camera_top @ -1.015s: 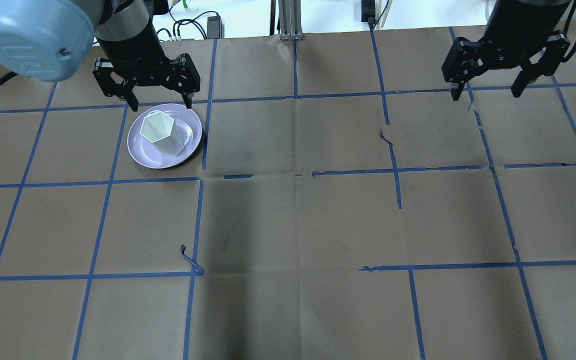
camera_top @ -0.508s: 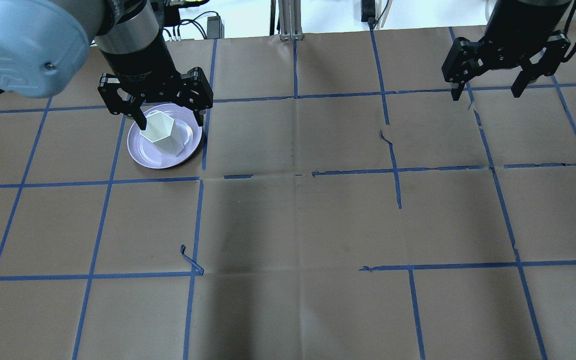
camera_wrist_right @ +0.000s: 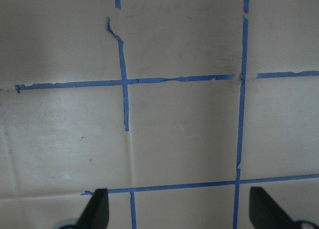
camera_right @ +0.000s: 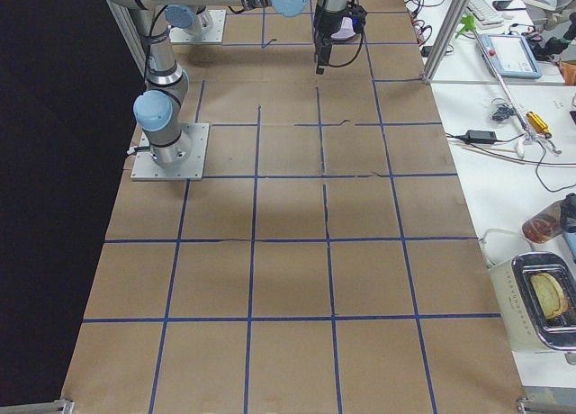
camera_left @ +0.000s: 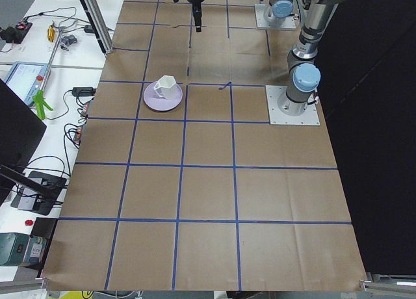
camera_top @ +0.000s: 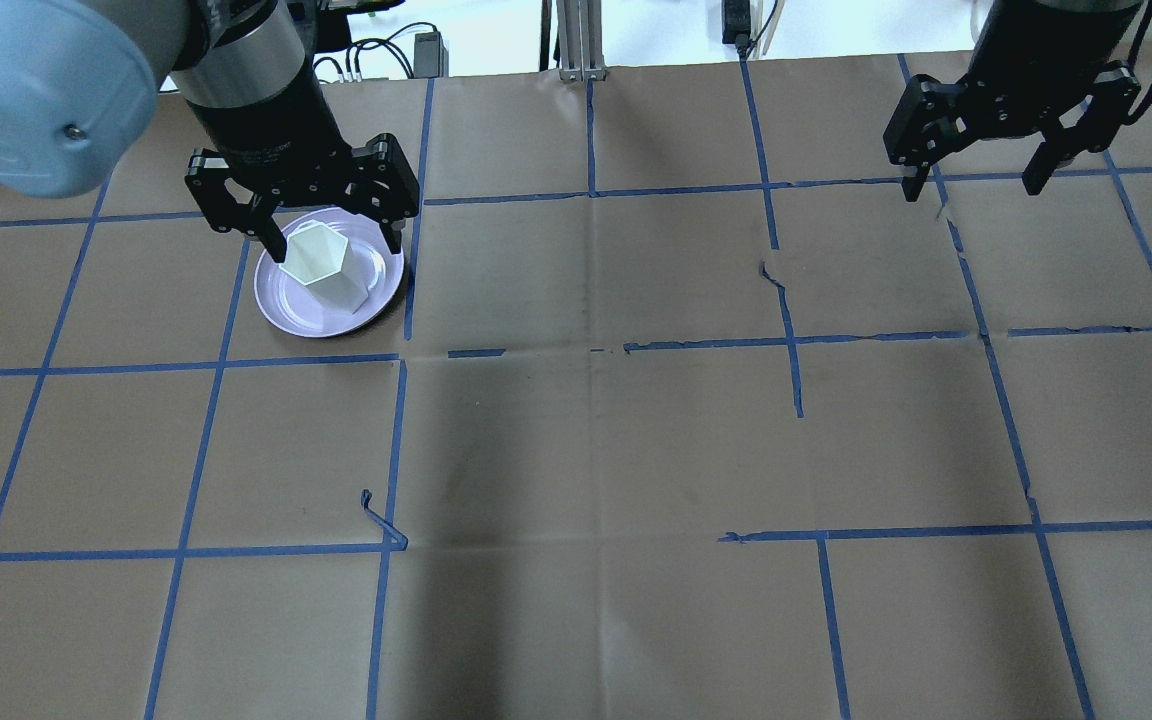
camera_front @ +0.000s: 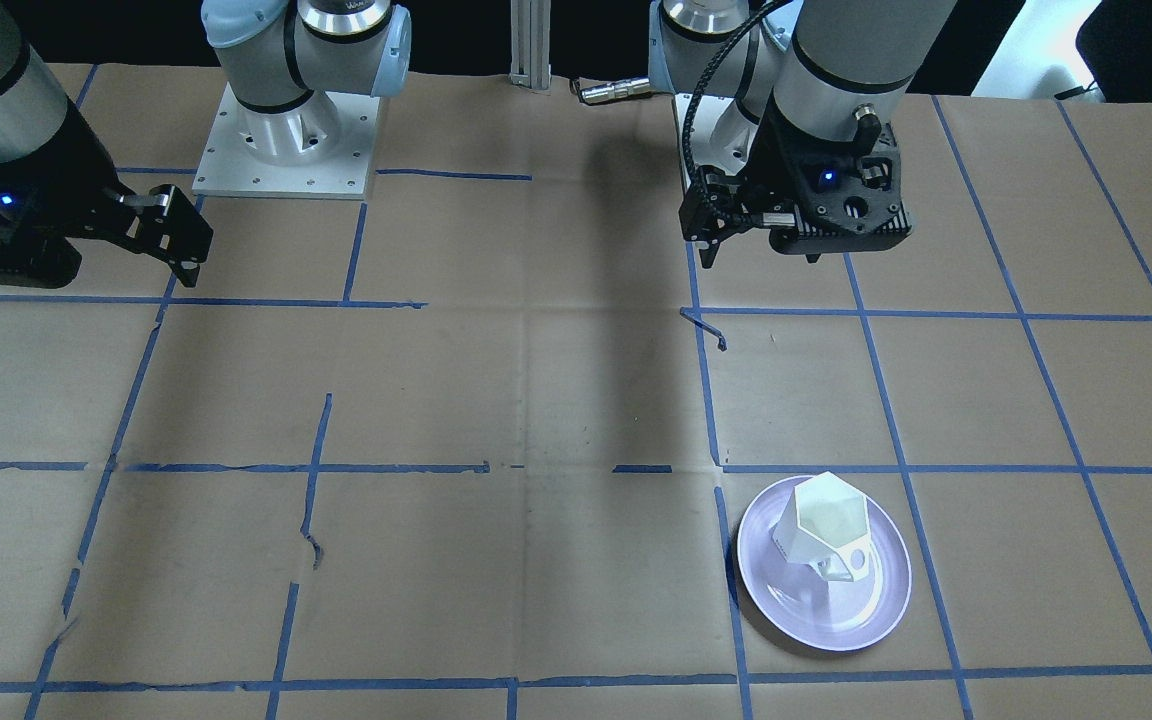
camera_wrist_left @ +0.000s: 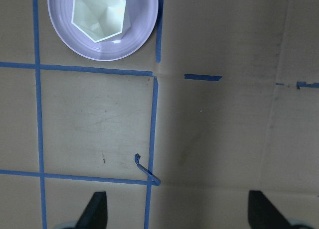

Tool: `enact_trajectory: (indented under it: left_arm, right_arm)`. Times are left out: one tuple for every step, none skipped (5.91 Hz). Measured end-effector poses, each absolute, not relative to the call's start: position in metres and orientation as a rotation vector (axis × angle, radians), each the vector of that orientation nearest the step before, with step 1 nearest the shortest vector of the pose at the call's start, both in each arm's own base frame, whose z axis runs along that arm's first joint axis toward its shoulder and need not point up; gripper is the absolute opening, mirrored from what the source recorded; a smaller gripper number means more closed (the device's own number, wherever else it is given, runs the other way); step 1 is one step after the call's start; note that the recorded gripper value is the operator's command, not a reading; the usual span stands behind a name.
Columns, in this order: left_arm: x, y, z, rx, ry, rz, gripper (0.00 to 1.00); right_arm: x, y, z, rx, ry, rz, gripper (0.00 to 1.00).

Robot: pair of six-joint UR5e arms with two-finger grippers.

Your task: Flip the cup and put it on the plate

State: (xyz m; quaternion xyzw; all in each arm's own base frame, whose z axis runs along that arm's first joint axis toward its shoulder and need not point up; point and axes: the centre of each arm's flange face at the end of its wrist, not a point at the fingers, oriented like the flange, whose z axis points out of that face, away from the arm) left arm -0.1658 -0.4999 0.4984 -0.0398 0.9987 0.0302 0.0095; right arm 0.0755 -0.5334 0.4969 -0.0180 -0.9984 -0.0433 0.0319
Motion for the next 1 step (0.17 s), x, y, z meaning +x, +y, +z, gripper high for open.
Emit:
enact_trajectory:
  left_arm:
    - [-0.1633, -0.499, 0.5006, -0.128, 3.121, 0.091, 0.99]
  right_arm:
    - [0.0755, -0.5333, 0.4969, -0.055, -3.074, -0.134, 1.0]
